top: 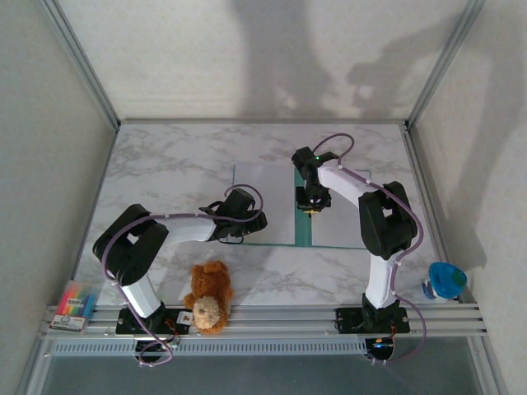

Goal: Put the files into the folder

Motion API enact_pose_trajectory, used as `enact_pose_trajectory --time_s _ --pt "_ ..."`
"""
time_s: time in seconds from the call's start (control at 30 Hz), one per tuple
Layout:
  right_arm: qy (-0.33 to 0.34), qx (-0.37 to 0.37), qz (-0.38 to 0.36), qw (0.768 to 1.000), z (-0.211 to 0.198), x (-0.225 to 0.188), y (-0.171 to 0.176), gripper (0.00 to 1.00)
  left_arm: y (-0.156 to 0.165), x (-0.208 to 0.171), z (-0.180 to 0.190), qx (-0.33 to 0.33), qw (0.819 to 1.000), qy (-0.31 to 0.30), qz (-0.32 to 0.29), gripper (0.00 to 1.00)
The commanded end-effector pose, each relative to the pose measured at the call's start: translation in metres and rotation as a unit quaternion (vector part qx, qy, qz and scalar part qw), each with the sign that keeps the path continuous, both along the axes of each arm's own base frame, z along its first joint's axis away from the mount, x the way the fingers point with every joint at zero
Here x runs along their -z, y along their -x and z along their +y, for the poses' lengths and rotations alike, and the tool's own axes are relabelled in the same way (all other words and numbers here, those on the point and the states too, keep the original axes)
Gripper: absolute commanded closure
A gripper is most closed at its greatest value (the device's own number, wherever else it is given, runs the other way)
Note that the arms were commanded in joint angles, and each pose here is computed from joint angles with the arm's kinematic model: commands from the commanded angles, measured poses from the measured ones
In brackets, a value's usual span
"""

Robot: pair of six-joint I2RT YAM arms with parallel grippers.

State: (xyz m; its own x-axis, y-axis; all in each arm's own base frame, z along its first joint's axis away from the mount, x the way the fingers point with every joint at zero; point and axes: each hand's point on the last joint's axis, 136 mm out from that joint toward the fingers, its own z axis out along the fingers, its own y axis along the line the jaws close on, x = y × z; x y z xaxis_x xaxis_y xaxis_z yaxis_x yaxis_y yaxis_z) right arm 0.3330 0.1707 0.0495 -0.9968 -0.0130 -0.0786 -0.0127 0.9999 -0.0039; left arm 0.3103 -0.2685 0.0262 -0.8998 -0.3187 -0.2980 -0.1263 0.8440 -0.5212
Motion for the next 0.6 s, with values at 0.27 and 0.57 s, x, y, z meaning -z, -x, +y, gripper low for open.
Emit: enact_pose_trajectory --time_s 0.27,0.57 --pt "0.061 -0.01 0.025 0.998 -0.023 0.013 0.018 0.93 0.029 0.043 0.025 0.006 0.995 -0.071 0.07 0.44" --pt "0.074 -0.013 0.032 0.997 -0.028 0.023 0.021 0.94 0.03 0.045 0.025 0.007 0.995 -0.073 0.073 0.45"
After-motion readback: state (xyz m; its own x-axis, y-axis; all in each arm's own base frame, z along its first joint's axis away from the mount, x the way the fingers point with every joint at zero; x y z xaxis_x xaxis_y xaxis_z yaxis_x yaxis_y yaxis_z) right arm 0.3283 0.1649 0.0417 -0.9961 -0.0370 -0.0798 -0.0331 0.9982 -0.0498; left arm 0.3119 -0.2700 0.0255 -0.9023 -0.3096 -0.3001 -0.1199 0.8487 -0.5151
